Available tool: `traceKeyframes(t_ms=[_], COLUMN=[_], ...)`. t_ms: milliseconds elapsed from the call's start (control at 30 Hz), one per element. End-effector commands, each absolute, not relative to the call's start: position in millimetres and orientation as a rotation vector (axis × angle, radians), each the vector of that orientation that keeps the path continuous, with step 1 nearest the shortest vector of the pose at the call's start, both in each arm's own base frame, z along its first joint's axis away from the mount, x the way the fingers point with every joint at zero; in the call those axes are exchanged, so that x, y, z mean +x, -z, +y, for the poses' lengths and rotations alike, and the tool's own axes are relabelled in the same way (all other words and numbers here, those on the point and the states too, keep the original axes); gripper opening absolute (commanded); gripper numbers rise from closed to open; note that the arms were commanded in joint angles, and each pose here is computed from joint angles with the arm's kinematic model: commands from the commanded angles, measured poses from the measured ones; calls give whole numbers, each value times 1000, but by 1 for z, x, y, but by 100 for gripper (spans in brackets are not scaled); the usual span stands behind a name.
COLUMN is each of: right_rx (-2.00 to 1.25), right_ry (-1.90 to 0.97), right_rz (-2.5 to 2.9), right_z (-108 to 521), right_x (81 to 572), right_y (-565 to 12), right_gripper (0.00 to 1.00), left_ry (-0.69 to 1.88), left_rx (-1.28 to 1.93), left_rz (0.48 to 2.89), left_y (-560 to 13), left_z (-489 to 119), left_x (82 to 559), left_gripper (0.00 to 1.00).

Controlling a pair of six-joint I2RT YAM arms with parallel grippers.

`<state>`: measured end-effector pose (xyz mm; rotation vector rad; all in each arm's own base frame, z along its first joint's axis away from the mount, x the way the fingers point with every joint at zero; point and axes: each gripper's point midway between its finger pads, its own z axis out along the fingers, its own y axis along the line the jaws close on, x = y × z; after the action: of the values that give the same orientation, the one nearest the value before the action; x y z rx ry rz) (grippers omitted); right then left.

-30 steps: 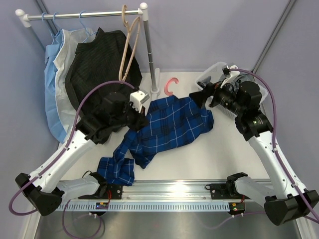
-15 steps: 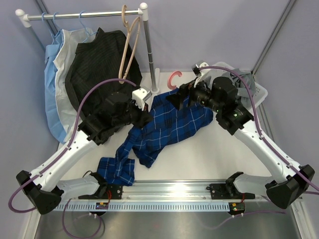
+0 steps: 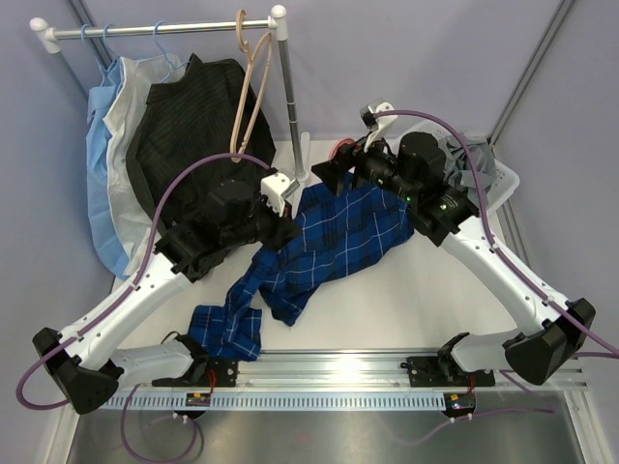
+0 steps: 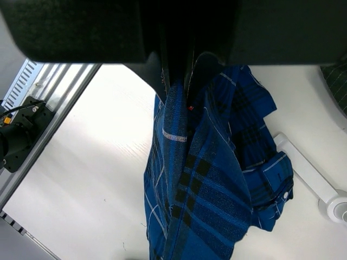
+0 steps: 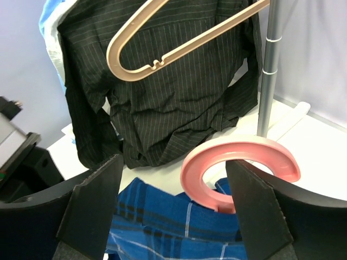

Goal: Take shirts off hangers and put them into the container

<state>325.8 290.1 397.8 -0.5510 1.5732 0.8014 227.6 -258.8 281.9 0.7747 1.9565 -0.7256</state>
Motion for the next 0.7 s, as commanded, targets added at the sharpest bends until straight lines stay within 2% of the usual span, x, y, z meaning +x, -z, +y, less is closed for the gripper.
traceKeyframes(t_ms=[0,300,500,533,633,667], right_rx=[-545,-546,-550,-550,-550,-545], right_ry=[-800,-795,-803,-800,-791,-786], right_rz=[1499,1517,1512,1514,1506,1509], right_z=[296,298,302,302,302,301], right_x=[329,331,333,334,335,336], right_y=[-425,-418,-420,-419,-420,-420], right_gripper=[83,70,50,50,40,32], left_ry=[757,762,766,767,768,765], left_rx=[747,753,771,773,775,775], left_rz=[1812,1789,1788,1787,1788,1789], left_y=[-318,-325,-323,-323,-323,-322], left_z=[-269,-270,-275,-276,-276,-276], left_x=[236,234,232,232,232,232], left_gripper=[0,0,0,0,0,0])
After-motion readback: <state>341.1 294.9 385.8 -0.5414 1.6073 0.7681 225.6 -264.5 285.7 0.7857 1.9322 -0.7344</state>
